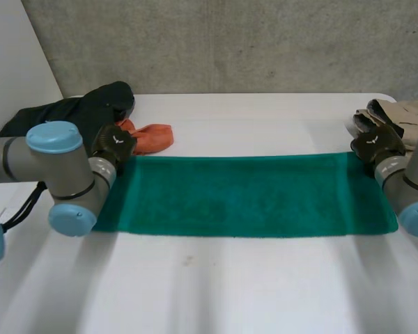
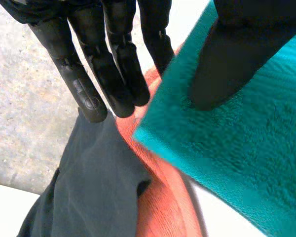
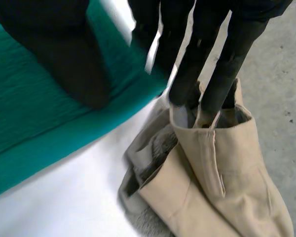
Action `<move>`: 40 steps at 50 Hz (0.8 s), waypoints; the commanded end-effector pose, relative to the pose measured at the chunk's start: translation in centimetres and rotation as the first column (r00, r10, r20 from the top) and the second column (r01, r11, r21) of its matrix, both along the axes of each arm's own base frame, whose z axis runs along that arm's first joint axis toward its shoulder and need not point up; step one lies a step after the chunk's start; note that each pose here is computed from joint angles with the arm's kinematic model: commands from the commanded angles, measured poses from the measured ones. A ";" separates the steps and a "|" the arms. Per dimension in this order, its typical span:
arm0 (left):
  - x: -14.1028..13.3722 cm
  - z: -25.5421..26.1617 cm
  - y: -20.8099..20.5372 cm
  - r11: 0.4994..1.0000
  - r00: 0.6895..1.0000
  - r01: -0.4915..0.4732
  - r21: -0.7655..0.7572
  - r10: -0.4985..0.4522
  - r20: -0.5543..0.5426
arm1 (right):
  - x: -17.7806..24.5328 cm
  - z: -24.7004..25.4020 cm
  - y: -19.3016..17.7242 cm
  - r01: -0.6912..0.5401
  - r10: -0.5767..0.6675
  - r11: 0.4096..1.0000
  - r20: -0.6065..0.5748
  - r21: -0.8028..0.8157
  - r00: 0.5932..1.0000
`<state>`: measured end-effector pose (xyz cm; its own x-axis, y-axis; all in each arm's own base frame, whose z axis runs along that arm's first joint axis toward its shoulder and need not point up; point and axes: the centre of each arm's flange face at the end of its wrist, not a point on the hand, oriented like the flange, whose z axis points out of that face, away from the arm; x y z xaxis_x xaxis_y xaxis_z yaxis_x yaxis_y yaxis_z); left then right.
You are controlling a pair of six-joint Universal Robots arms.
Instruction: Fold the laundry.
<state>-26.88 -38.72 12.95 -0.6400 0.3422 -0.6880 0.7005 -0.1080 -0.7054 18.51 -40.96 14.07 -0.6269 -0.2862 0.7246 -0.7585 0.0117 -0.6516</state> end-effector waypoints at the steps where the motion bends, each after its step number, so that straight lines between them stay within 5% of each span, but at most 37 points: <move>1: -1.9 0.3 0.5 0.999 0.999 0.045 -0.022 -0.046 -0.015 | 1.1 0.1 -0.7 0.010 -0.009 1.000 0.071 -0.025 0.997; 12: -1.6 3.9 4.4 0.998 0.996 0.062 -0.011 -0.063 -0.060 | -0.7 2.6 5.2 -0.007 -0.023 0.989 0.205 0.146 0.979; 21: 0.0 5.2 8.2 0.997 0.985 0.059 0.052 -0.049 -0.164 | -4.7 0.3 9.0 -0.040 -0.074 0.914 0.262 0.404 0.962; 40: 0.3 4.2 9.3 0.995 0.984 0.059 0.076 -0.045 -0.172 | -6.7 -1.8 6.7 0.009 -0.084 0.960 0.258 0.280 0.963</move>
